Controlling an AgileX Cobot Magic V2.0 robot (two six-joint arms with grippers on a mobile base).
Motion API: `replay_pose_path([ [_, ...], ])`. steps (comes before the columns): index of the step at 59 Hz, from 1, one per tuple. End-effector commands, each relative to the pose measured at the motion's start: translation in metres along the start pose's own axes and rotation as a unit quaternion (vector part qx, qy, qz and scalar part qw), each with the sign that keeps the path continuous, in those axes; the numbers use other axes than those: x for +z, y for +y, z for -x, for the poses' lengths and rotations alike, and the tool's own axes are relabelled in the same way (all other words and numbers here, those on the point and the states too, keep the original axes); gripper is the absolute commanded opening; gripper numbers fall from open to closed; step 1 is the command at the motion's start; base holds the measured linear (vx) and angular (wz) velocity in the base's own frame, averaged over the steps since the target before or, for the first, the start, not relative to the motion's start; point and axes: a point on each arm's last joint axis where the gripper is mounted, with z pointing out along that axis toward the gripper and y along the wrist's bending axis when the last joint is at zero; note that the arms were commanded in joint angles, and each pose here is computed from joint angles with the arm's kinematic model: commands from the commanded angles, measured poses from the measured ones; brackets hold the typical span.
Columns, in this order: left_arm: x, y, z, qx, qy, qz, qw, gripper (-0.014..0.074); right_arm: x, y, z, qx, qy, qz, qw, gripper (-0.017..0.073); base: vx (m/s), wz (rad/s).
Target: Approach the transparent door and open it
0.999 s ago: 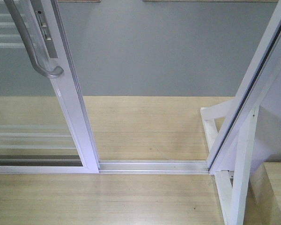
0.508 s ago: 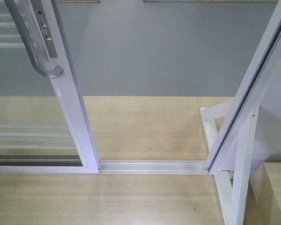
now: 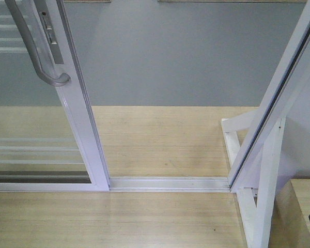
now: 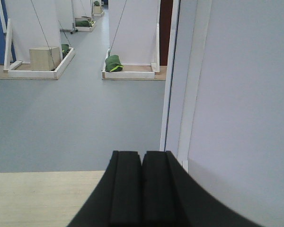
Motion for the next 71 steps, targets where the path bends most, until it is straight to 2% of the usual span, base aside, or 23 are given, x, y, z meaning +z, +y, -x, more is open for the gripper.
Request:
replay_pose_path([
  [1,-0.0004,-0.0004,0.0031,-0.004,-0.041,-0.004,0.999,-0.0004,-0.0019,0.0002,0.0081,-0.005,-0.070,-0.001,0.998,-0.0006,0.00,0.00],
  [8,-0.0004,-0.0004,0.0031,-0.004,-0.041,-0.004,0.999,-0.0004,-0.0023,0.0002,0.0117,-0.055,-0.089,-0.005,0.994,-0.0006,0.00,0.00],
  [11,-0.0004,-0.0004,0.0031,-0.004,-0.041,-0.004,0.999,-0.0004,-0.0024,0.0002,0.0123,-0.064,-0.092,-0.006,0.994,-0.0006,0.00,0.00],
  [71,-0.0004,-0.0004,0.0031,-0.004,-0.041,-0.004,0.999,-0.0004,-0.0023,0.0002,0.0120,-0.063,-0.091,-0.006,0.994,-0.0006,0.00,0.00],
])
